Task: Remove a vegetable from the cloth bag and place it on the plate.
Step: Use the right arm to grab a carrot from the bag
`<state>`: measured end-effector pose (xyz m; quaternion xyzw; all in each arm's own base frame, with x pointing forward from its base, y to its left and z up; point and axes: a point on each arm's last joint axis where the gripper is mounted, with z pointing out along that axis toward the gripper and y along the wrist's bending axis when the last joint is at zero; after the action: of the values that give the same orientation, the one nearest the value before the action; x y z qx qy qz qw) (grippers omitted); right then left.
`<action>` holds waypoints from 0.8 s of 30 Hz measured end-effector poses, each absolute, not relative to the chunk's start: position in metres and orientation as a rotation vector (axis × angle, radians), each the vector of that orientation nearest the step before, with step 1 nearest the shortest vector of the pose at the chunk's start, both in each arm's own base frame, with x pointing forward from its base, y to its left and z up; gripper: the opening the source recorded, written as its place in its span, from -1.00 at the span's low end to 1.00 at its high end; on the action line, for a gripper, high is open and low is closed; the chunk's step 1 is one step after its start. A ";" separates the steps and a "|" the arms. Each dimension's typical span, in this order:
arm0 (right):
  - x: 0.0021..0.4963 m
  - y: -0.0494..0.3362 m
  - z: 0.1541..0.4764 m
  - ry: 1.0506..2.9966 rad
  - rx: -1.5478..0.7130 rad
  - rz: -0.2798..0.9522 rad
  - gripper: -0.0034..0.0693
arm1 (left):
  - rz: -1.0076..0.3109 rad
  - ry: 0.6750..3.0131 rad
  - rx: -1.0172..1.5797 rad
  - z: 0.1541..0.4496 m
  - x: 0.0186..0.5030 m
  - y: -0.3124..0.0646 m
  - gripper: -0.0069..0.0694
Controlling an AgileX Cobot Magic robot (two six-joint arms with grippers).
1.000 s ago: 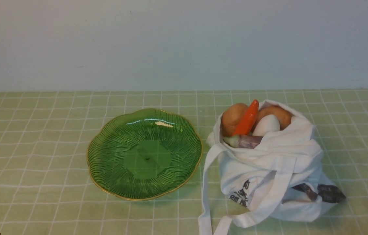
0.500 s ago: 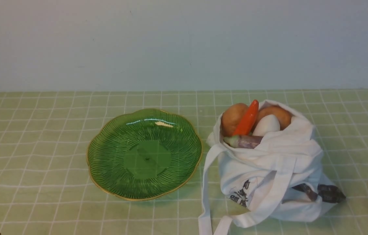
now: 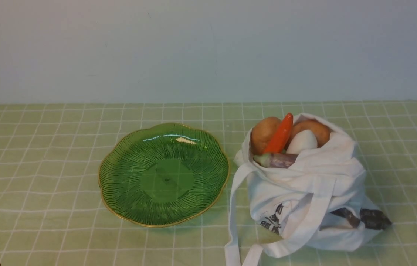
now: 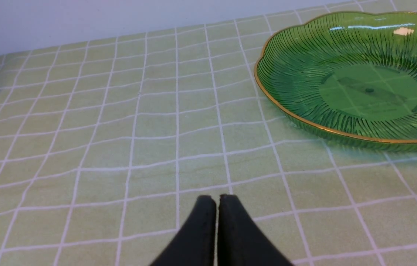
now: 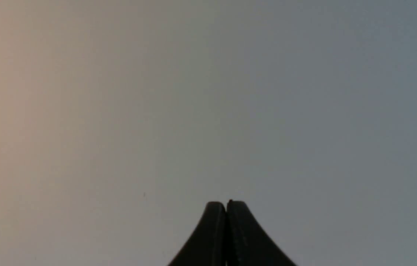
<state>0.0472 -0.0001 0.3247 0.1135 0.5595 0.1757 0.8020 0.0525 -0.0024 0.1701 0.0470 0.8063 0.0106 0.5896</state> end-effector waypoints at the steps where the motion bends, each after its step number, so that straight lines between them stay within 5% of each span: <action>1: 0.054 0.002 0.333 1.273 0.235 0.373 -0.95 | 0.025 1.877 0.109 0.170 0.052 -0.002 -0.83; 4: 0.099 0.011 0.354 1.676 0.160 0.315 -0.95 | 0.025 1.877 0.109 0.170 0.052 -0.002 -0.83; 10: 0.182 0.022 0.347 2.156 -0.034 0.253 -0.95 | 0.025 1.877 0.109 0.170 0.052 -0.002 -0.83; 24: 0.322 0.116 0.301 2.348 -0.435 0.505 -0.88 | 0.025 1.877 0.109 0.170 0.052 -0.002 -0.83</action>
<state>0.3220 0.1157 0.3007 -0.1673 0.9035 0.1944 0.3433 0.0525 -0.0024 0.1701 0.0470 0.8063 0.0106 0.5896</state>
